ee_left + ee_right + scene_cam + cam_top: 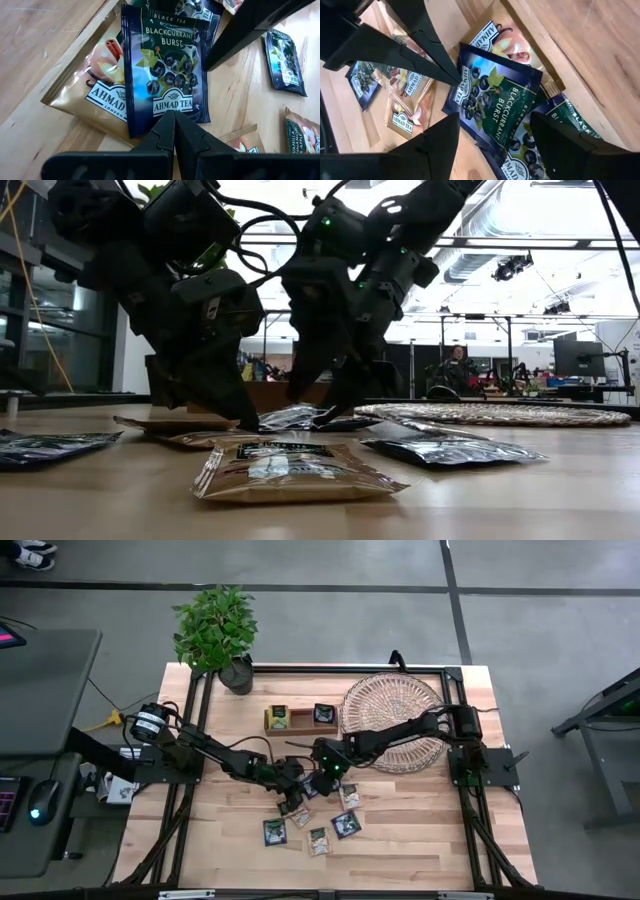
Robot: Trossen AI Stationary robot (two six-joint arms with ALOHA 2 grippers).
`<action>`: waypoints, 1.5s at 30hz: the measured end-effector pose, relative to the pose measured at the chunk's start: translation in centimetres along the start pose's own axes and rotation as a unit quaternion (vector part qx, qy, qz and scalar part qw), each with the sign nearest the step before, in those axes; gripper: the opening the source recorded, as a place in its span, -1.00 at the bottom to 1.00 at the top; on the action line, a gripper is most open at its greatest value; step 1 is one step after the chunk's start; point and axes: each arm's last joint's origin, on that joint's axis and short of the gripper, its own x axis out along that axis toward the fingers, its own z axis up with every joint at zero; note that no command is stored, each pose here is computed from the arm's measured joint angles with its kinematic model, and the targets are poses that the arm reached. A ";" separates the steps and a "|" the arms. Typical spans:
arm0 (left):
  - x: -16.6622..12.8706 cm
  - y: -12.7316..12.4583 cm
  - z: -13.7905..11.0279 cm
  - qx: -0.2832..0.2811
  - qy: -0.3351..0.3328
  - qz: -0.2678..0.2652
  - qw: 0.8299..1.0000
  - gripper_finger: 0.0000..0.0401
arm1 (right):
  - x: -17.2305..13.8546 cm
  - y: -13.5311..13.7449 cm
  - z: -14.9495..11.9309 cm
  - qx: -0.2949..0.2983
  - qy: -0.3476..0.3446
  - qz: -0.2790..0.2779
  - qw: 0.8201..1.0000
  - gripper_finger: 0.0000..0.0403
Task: Pick & Place Tea
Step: Put the blue tea bag into the right section of the wooden organizer
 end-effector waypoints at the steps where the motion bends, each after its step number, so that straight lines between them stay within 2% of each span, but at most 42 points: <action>1: 0.0 0.0 0.0 0.000 0.000 0.000 1.000 -1.00 | 0.0 0.0 0.0 0.001 0.000 -0.001 1.000 0.16; 5: 0.0 0.0 0.0 0.000 0.000 0.000 1.000 -1.00 | 0.0 -0.1 0.0 0.003 0.002 -0.003 1.000 -0.08; 17: 0.0 0.0 0.0 0.002 0.003 -0.004 1.000 -1.00 | -0.1 -0.5 0.0 0.000 0.021 0.004 1.000 -0.96; 24: 0.0 -0.1 0.0 0.002 0.011 -0.012 1.000 -0.99 | -0.1 -0.5 0.0 -0.012 0.030 0.016 0.999 -0.98; 30: -0.9 -0.3 0.5 0.005 0.028 -0.057 0.998 -0.99 | -0.1 -0.4 0.0 -0.014 0.032 0.019 0.999 -0.99; 33: -1.7 -0.4 1.4 0.010 0.015 -0.070 0.997 -0.99 | -0.1 -0.5 -0.1 -0.014 0.035 0.016 0.999 -1.00; 37: -3.3 0.1 2.6 0.024 -0.001 -0.055 0.998 -0.99 | -0.1 -0.6 -0.2 -0.019 0.040 0.011 0.999 -1.00; 40: -4.0 0.7 2.8 0.032 0.012 -0.039 0.999 -0.99 | -0.2 -0.6 -0.2 -0.020 0.039 0.011 0.999 -1.00; 45: -4.8 1.1 2.7 0.040 0.018 -0.002 0.999 -0.99 | -2.0 0.4 0.0 -0.032 0.028 0.020 0.999 -1.00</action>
